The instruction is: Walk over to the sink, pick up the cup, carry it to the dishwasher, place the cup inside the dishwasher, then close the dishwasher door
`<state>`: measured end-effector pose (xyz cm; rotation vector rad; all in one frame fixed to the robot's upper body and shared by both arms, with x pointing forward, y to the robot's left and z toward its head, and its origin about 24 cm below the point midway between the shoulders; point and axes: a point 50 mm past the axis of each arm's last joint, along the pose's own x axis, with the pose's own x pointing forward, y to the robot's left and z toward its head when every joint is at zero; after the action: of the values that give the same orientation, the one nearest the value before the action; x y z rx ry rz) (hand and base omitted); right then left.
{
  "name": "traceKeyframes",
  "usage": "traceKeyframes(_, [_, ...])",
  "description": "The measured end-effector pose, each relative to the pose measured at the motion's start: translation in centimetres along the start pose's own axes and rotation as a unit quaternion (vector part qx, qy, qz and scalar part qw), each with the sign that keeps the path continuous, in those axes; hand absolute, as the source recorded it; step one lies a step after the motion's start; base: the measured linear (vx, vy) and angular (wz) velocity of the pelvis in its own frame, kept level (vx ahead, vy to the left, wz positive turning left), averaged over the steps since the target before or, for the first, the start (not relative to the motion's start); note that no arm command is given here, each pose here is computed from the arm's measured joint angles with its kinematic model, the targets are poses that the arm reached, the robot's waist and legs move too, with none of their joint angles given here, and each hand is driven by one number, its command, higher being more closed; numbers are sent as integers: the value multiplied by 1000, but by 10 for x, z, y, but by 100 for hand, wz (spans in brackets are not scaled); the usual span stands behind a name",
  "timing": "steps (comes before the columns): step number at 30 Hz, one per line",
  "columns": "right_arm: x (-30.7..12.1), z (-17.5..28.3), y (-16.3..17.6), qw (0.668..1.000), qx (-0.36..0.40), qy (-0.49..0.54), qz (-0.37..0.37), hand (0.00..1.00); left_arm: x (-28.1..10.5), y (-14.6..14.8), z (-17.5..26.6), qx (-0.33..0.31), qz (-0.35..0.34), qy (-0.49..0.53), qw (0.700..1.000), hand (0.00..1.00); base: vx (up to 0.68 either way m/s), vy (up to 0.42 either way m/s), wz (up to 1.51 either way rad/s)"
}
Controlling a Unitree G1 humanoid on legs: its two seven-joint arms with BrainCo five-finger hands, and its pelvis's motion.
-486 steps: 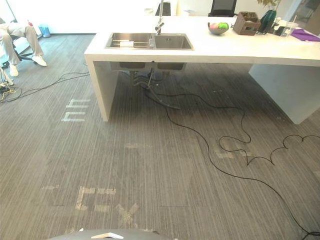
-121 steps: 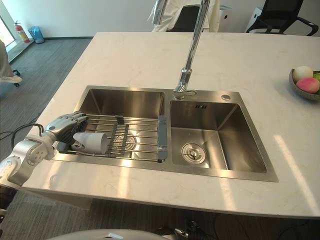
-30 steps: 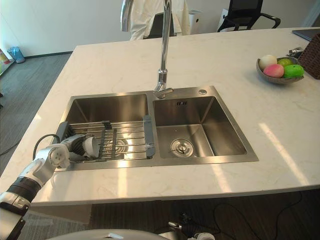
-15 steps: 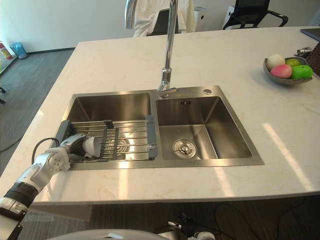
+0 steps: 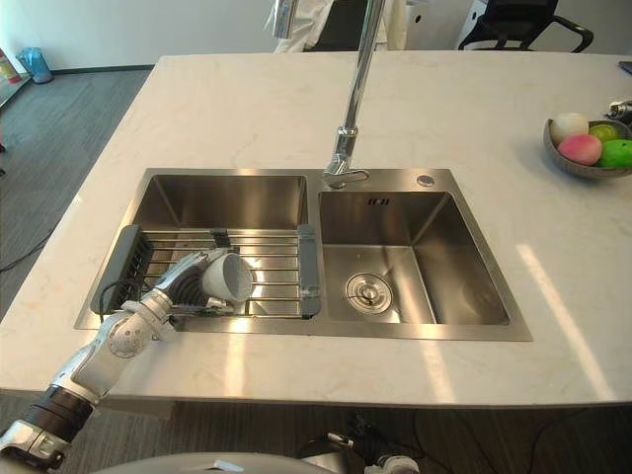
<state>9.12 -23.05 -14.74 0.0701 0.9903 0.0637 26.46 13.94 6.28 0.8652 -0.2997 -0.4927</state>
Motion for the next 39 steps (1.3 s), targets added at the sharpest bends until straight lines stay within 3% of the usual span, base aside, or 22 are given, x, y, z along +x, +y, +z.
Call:
traceKeyframes(4, [-1, -2, -1, 1000, 3, 0, -3, 0, 4, 9, 12, -46, 42, -28, 998, 100, -21, -9, 1])
traceKeyframes(8, [-3, -5, 0, 1000, 12, -5, -5, 0, 2, 33, 14, -117, 131, -41, 983, 100, -71, -14, 5])
traceKeyframes(10, [-3, -7, 1, 1000, 26, -9, -10, 0, 0, 50, 14, -166, 197, -49, 965, 100, -73, -8, 6])
traceKeyframes(17, [-7, -18, 4, 998, 55, -8, -24, 0, -18, 91, 16, -251, 323, -85, 909, 100, -16, -3, 0])
traceKeyframes(21, [-10, -31, 6, 994, 99, 2, -39, 0, -35, 116, 15, -296, 401, -113, 859, 100, 14, -2, -3])
traceKeyframes(32, [-19, -48, 3, 989, 131, 18, -60, 0, -72, 163, 19, -267, 540, -157, 782, 100, -30, -4, -6])
traceKeyframes(33, [-23, -57, 3, 989, 135, 32, -60, 0, -78, 176, 28, -262, 556, -191, 765, 100, 0, 0, 0])
traceKeyframes(39, [-26, -60, 3, 988, 136, 33, -60, 0, -79, 176, 31, -265, 559, -198, 760, 100, 1, 1, -17])
